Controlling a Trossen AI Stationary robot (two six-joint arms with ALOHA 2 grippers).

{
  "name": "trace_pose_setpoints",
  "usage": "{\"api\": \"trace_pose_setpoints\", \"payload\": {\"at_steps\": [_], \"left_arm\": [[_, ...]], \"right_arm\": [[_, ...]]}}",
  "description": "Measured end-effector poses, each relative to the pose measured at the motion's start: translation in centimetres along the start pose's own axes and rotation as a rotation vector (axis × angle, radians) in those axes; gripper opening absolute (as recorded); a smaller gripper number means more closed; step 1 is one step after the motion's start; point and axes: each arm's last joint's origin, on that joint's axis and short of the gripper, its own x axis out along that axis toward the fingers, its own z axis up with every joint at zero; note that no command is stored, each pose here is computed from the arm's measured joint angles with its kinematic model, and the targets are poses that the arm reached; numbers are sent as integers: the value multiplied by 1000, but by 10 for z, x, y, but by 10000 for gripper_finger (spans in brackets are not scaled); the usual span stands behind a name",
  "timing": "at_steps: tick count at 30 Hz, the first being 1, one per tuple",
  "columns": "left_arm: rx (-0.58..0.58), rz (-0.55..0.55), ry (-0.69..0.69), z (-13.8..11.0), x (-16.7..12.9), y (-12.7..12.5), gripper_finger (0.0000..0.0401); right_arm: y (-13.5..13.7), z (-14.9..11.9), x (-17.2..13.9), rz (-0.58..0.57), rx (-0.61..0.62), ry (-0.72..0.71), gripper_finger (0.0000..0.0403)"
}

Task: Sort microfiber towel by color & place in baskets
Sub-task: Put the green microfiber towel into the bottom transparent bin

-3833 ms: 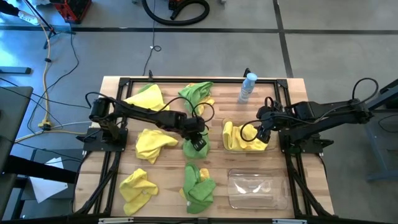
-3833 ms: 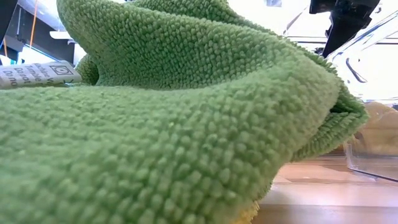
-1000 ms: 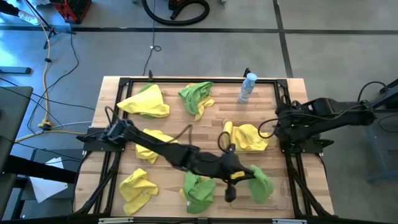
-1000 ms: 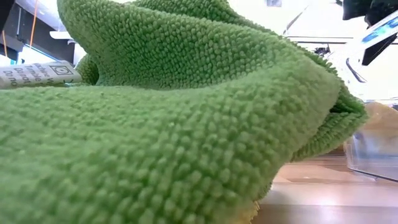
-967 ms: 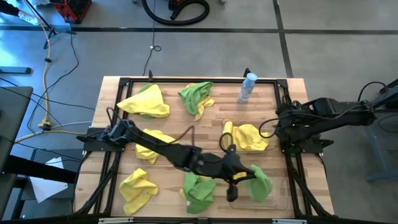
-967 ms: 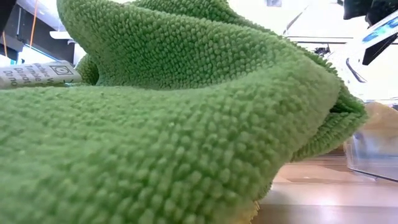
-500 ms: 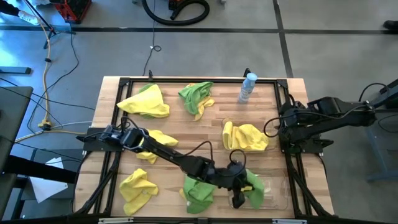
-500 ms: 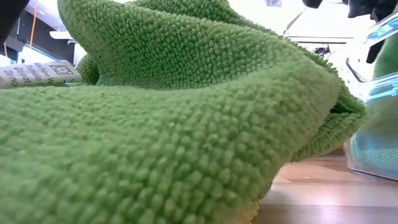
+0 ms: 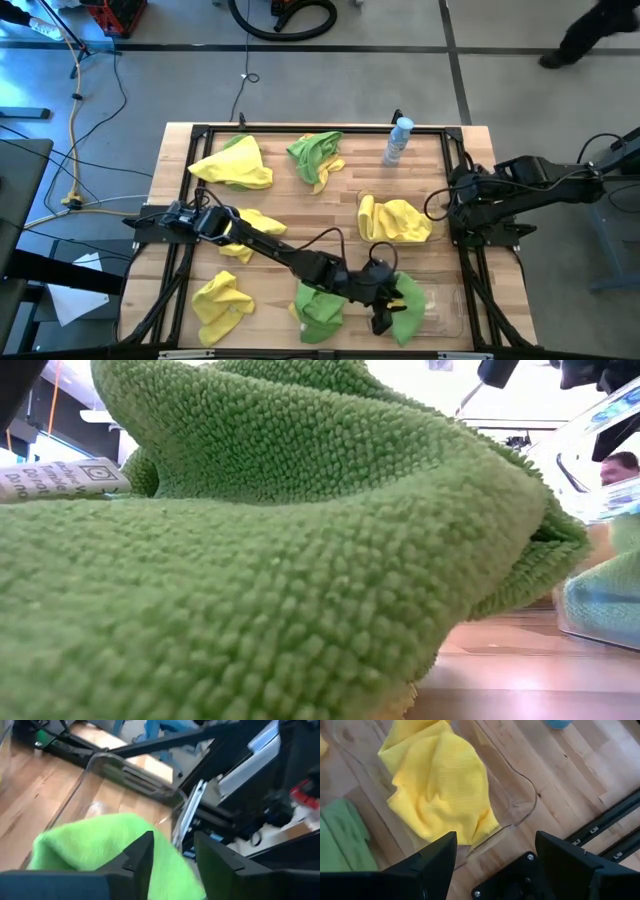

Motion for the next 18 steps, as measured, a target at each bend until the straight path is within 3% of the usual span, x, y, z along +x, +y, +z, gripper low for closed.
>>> {"api": "trace_pose_setpoints", "payload": {"at_steps": [5,11,18], "left_arm": [[66,47,62,11,-14,4,141],[123,109,128,32,-47,1,128],[325,233,193,39,-91,-13,105]], "right_arm": [[6,6,0,72,24,-46,265],[20,20,-3,244,16,-153,265],[41,38,7,347,22,-133,265]]}}
